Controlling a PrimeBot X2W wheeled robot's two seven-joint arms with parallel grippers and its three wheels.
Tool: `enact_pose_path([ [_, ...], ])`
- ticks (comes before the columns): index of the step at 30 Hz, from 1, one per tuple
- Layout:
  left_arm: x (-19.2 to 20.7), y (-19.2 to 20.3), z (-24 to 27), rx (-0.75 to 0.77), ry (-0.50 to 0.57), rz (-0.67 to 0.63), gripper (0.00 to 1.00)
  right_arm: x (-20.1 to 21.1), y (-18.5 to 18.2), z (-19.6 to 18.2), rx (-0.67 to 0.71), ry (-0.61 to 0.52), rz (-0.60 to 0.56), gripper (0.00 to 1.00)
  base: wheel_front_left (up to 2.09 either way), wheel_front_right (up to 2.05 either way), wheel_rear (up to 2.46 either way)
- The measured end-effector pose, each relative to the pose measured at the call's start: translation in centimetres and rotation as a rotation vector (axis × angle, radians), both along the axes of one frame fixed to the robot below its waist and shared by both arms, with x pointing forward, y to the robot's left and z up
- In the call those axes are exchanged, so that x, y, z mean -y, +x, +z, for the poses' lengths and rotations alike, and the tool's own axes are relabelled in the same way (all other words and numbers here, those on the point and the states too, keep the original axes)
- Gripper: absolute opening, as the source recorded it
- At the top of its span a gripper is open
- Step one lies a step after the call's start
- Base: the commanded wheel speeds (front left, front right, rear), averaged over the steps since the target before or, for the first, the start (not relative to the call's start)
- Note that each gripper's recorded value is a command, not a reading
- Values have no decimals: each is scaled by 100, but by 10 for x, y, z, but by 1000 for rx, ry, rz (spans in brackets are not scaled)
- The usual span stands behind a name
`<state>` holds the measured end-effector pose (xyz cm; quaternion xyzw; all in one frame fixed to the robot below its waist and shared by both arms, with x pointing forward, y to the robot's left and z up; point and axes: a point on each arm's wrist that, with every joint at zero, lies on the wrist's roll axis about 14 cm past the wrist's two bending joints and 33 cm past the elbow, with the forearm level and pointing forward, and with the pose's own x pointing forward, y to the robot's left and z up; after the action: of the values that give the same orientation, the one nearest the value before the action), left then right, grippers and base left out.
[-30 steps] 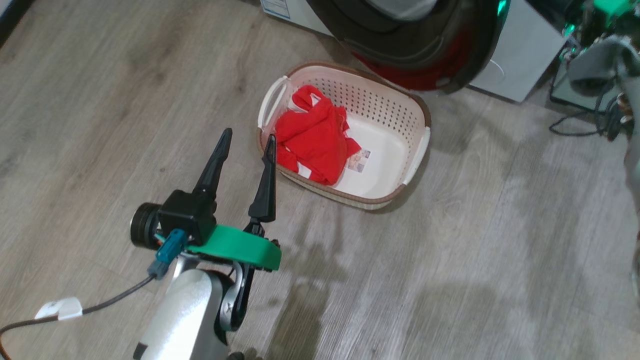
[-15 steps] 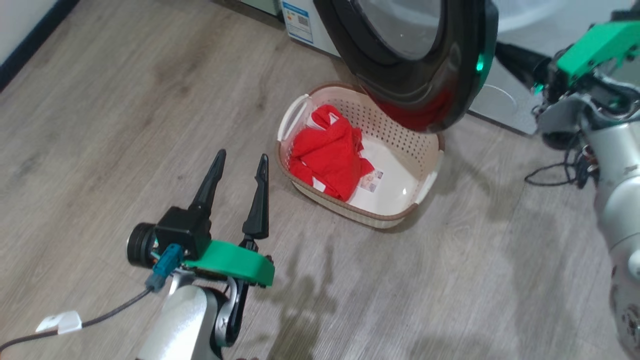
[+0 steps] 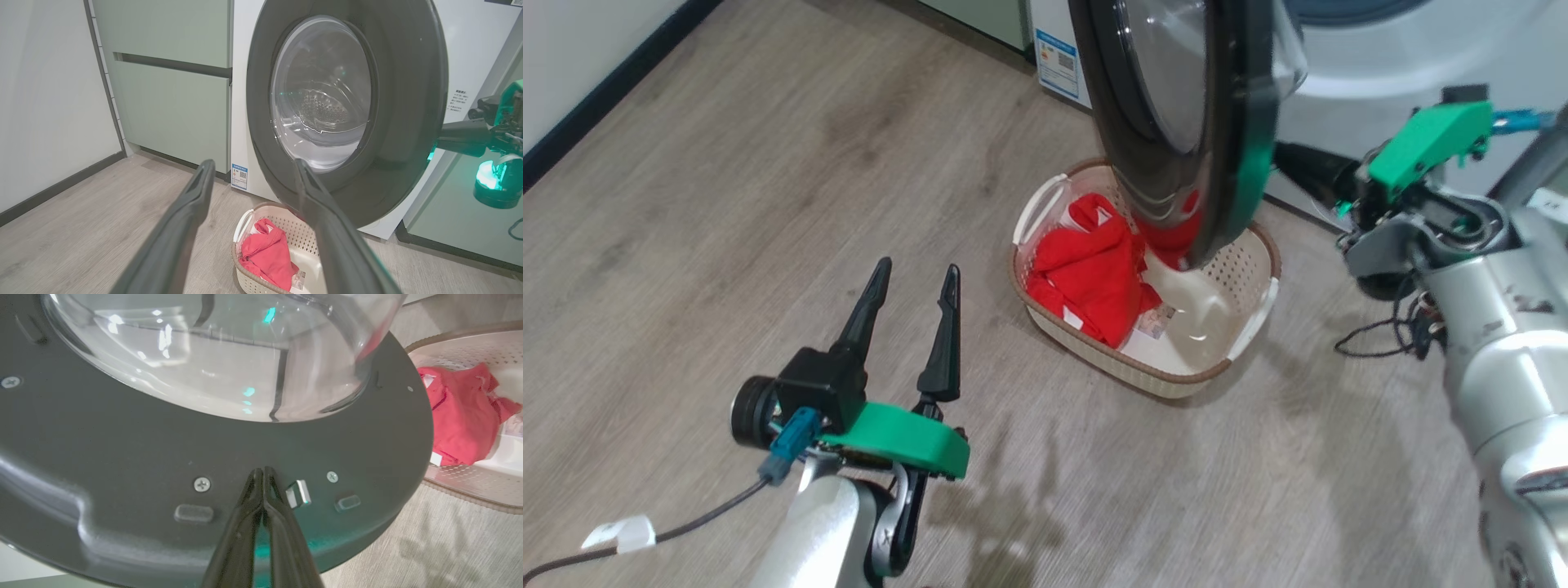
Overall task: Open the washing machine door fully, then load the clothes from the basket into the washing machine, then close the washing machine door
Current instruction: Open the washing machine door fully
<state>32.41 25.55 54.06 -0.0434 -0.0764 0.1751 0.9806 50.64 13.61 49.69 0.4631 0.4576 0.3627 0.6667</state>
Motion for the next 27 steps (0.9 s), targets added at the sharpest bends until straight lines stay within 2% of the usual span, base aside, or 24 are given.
enact_pose_path([
  [11, -13, -15, 0, 3, -7, 53, 100, -41, -40, 19, 25, 53, 150, 0, 0, 0, 0],
  [27, -23, -20, 1, 3, -2, 101, 100, -55, -62, 4, 4, 35, 231, 0, 0, 0, 0],
])
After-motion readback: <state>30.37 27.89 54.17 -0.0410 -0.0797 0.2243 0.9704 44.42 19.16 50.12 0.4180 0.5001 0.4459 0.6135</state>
